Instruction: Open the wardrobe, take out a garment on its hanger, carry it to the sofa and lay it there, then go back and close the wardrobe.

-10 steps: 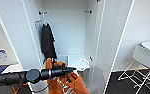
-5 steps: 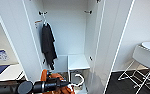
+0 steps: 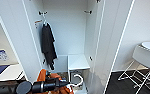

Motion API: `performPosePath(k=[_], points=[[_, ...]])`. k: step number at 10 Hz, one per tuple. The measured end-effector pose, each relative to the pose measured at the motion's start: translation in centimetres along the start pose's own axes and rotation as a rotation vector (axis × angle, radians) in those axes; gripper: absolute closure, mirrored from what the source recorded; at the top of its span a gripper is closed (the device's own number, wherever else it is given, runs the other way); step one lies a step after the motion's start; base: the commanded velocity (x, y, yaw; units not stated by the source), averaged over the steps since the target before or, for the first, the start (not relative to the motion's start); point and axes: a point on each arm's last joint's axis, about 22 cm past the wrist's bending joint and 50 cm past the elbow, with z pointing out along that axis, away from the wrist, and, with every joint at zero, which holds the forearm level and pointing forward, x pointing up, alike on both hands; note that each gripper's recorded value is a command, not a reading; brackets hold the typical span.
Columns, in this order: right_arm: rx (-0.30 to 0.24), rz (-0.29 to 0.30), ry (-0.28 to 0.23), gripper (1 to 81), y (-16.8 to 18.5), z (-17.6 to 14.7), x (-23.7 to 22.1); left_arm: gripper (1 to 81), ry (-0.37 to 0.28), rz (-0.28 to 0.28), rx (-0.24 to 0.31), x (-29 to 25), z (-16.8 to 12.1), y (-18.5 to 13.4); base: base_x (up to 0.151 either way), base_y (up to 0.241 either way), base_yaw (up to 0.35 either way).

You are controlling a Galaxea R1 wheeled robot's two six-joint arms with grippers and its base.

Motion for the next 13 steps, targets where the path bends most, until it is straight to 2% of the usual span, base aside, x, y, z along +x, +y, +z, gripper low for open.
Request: performPosePath(k=[8,13], points=[[-0.005,-0.001,-0.001,1.0,0.3,-0.1,0.0,81.1,-0.022,-0.005,-0.025,-0.8,1.2,0.5,0.000,0.000,0.000],[-0.026,-0.002,-0.004,1.0,1.4,-0.3,-0.3,81.1,-0.035,-0.019,-0.029,-1.6,1.7,0.2,0.000,0.000,-0.214]])
